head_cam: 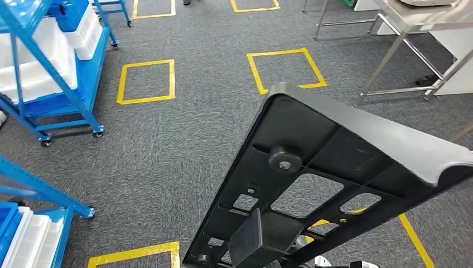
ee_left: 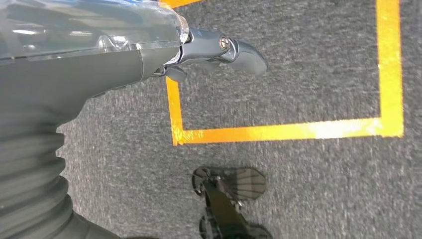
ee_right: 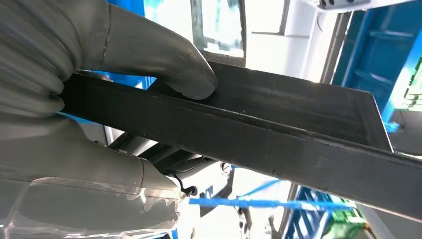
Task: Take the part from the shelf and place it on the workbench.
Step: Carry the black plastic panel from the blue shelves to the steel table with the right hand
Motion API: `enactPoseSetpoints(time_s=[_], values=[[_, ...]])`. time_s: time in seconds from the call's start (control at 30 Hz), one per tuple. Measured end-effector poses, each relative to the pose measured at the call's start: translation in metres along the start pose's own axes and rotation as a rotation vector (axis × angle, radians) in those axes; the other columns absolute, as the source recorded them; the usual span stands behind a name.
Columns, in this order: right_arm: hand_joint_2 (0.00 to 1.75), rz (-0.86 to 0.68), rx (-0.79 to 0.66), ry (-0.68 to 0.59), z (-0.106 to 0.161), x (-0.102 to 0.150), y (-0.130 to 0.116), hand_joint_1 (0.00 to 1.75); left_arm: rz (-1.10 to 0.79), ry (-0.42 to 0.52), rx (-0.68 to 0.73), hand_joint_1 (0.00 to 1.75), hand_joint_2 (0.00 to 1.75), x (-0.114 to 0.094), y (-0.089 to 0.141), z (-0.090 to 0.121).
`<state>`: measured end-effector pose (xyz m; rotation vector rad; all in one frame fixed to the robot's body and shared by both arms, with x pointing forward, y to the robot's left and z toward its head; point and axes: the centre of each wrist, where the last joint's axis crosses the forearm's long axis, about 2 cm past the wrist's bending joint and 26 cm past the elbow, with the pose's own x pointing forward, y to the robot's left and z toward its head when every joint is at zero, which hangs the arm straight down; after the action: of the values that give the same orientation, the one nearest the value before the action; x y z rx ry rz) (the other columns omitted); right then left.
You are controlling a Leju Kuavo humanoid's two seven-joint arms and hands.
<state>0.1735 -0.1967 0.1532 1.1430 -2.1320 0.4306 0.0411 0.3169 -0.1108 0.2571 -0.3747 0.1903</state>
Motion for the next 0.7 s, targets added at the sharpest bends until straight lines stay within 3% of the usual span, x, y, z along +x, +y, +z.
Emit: enactPoseSetpoints(time_s=[0.43,0.57,0.7], values=[[1.75,0.003,0.023,-0.028,-0.009,0.001,-0.004,1.75,0.004,-0.009,0.002,0.00,1.75,0.000,-0.003,0.001],[1.75,0.026,0.075,-0.152,-0.056,0.007,-0.047,1.75,0.008,-0.030,-0.007,0.00,1.75,0.002,-0.004,0.000],[1.75,0.033,0.096,-0.181,-0.078,0.014,-0.063,1.75,0.010,-0.039,-0.010,0.00,1.75,0.004,-0.004,0.000]])
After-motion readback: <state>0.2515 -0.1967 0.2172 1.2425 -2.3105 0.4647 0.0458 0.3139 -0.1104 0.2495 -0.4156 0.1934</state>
